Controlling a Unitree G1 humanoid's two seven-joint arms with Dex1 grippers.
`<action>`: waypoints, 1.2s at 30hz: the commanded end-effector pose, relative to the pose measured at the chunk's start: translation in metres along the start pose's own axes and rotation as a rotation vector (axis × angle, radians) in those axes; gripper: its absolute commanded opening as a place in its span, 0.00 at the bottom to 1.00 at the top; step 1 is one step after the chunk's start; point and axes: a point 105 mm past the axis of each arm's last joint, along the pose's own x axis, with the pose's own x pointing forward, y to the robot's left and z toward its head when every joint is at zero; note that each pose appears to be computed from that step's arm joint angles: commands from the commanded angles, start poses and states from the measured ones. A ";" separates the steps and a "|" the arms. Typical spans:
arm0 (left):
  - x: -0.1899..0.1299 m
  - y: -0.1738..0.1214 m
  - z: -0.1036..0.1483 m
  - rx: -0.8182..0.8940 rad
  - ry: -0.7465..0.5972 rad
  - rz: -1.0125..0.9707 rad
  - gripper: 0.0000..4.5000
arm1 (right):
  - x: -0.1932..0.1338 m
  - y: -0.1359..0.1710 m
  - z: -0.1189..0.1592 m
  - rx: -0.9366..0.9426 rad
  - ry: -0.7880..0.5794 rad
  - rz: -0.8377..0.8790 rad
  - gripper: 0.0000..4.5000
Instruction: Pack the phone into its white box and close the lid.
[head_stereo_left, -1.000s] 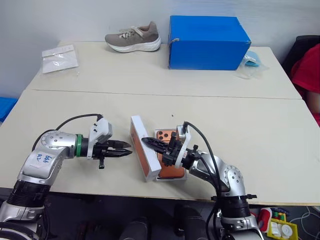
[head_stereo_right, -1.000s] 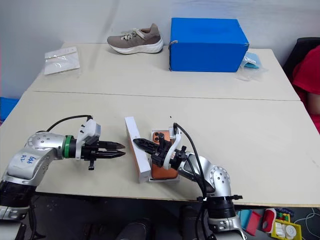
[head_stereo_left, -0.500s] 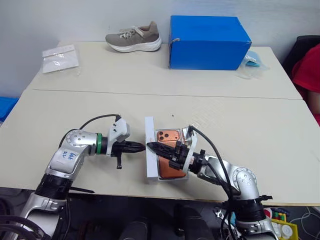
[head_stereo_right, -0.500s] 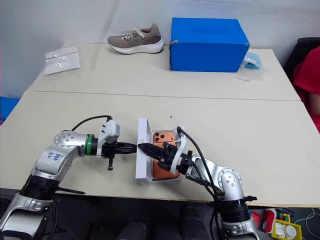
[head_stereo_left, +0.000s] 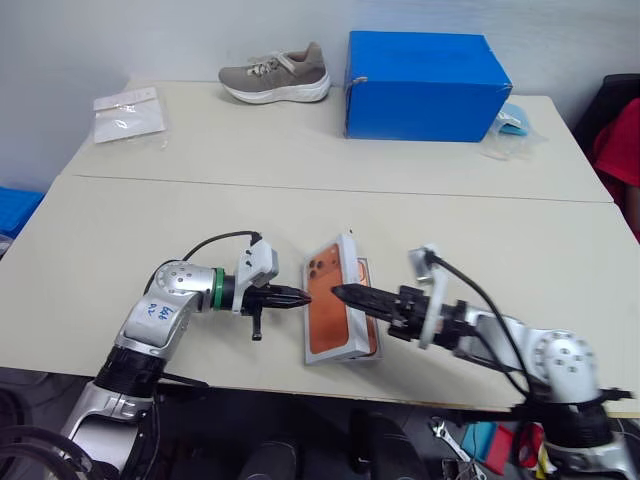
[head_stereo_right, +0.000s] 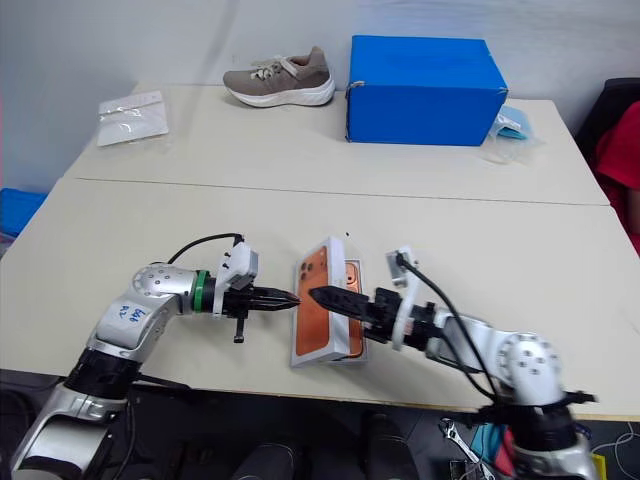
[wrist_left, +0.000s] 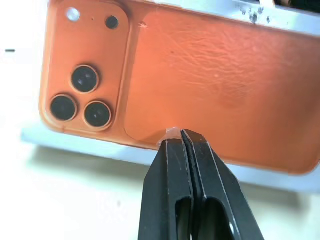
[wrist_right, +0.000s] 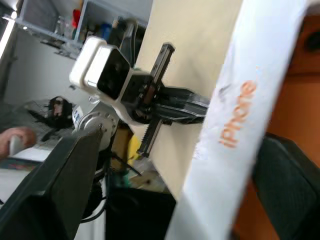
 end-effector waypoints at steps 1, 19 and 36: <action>0.008 0.001 0.007 0.046 -0.014 -0.012 0.00 | -0.023 0.020 0.008 -0.137 0.004 0.042 0.99; -0.036 0.027 -0.002 0.061 0.132 0.021 0.00 | -0.028 0.001 -0.048 -0.995 0.386 0.033 0.38; 0.026 0.026 0.002 0.090 0.106 -0.084 0.00 | -0.031 -0.055 -0.072 -1.049 0.351 0.009 0.01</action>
